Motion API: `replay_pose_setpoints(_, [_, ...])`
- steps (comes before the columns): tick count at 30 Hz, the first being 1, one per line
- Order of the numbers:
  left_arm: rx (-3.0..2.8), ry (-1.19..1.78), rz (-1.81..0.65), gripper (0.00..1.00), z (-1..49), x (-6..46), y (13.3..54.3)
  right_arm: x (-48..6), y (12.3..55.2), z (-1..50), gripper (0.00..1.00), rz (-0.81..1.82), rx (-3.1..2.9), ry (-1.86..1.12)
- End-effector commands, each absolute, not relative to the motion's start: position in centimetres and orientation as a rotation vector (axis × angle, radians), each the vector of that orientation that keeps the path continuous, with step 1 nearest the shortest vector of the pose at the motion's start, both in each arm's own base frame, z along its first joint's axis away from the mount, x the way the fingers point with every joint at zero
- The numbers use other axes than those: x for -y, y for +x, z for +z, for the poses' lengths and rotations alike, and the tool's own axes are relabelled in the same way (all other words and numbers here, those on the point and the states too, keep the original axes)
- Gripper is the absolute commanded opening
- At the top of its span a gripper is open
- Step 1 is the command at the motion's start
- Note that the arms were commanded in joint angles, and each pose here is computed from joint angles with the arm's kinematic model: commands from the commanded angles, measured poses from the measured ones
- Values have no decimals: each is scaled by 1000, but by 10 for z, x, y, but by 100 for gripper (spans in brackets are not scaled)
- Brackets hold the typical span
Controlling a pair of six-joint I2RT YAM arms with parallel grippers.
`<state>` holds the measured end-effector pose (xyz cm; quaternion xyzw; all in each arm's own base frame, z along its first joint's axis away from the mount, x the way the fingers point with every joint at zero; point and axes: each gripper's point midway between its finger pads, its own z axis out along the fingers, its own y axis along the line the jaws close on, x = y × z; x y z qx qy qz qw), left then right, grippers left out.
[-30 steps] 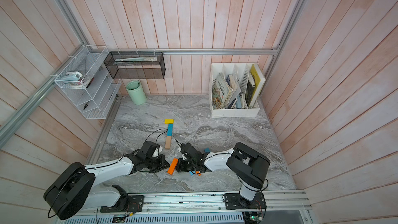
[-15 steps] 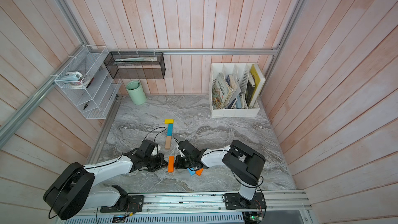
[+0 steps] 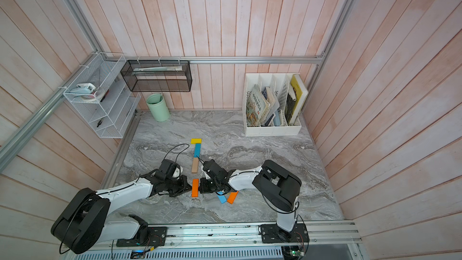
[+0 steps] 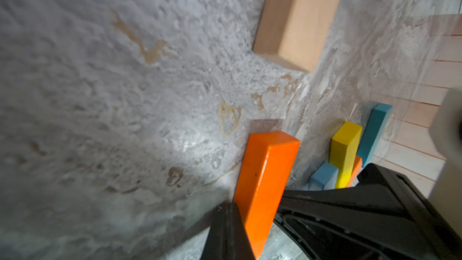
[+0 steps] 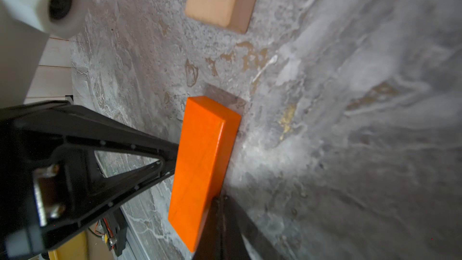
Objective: Assemble a giraffe with building blocks
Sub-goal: Assemble the building block at the center of the board.
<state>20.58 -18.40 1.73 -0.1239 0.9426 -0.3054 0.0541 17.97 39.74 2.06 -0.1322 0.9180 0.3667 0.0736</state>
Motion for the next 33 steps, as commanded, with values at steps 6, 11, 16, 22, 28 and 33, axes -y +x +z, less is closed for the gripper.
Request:
replay_pose_setpoints(6, [-2892,-341,-922,0,12,182,210,-408,180,12,0,1117,-2768,-456])
replay_pose_setpoints(11, [-2896,-336,-919,0,11,182,215,-413,183,13,0,1124,-2765,-467])
replay_pose_setpoints(16, [-2893,-339,-922,0,12,181,218,-414,185,12,0,1128,-2766,-466])
replay_pose_setpoints(22, [-2893,-343,-919,0,11,179,220,-413,190,11,0,1125,-2765,-457])
replay_pose_setpoints(28, [-2893,-349,-918,0,12,178,220,-411,195,12,0,1118,-2763,-447])
replay_pose_setpoints(33, [-2893,-349,-916,0,12,176,220,-409,197,12,0,1109,-2764,-440])
